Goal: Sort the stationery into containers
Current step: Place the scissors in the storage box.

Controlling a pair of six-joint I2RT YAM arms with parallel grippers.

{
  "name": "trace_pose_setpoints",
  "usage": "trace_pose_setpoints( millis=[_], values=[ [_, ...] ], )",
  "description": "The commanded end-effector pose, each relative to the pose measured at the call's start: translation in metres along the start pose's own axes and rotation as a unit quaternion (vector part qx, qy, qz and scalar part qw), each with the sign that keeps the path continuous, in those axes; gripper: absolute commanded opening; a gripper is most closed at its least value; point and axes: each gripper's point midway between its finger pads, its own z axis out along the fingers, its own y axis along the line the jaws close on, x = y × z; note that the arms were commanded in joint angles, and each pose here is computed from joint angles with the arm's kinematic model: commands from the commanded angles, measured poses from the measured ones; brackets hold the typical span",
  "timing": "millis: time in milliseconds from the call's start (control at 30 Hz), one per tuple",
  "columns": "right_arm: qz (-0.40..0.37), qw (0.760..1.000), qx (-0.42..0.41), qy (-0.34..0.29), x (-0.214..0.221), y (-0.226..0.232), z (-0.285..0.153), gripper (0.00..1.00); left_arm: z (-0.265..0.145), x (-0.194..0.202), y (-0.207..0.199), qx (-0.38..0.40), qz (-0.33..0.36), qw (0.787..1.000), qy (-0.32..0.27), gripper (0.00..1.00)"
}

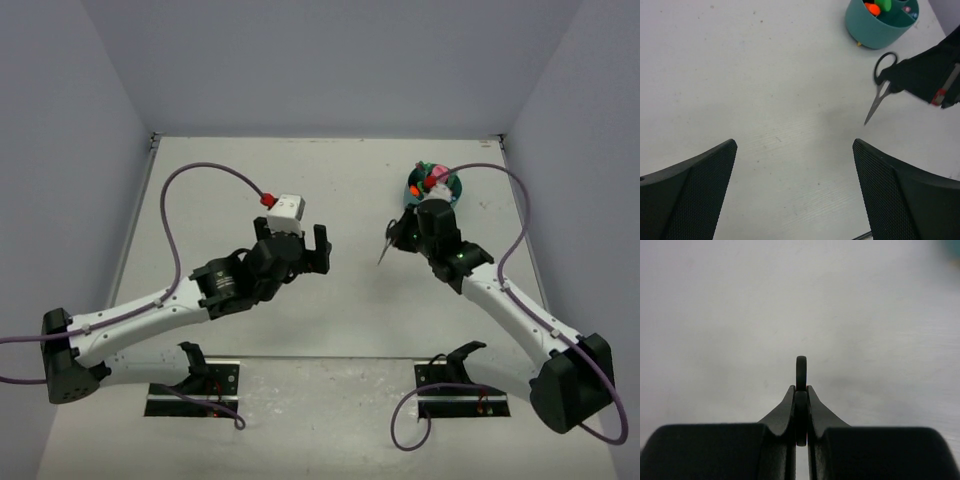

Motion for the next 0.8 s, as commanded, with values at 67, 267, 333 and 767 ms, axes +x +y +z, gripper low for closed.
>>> trace_pose_setpoints(
  millis=[67, 267, 333, 767],
  values=[
    [0.156, 0.88, 0.27, -0.358, -0.15, -0.115, -0.077, 0.0, -0.049, 0.003, 0.034, -0.015, -0.025, 0.999, 0.039, 1.0],
    [0.271, 0.77, 0.362, -0.45, -0.208, -0.158, -0.084, 0.0, -0.078, 0.014, 0.072, -0.04, 0.012, 0.998, 0.057, 1.0],
    [0.276, 0.749, 0.423, -0.429, -0.197, -0.179, -0.072, 0.0, -0.081, 0.013, 0.083, -0.051, 0.017, 0.998, 0.045, 1.0],
    [0.371, 0.691, 0.479, -0.395, -0.187, -0.198, -0.026, 0.0, -0.087, 0.021, 0.096, -0.042, 0.007, 0.999, 0.021, 1.0]
  ],
)
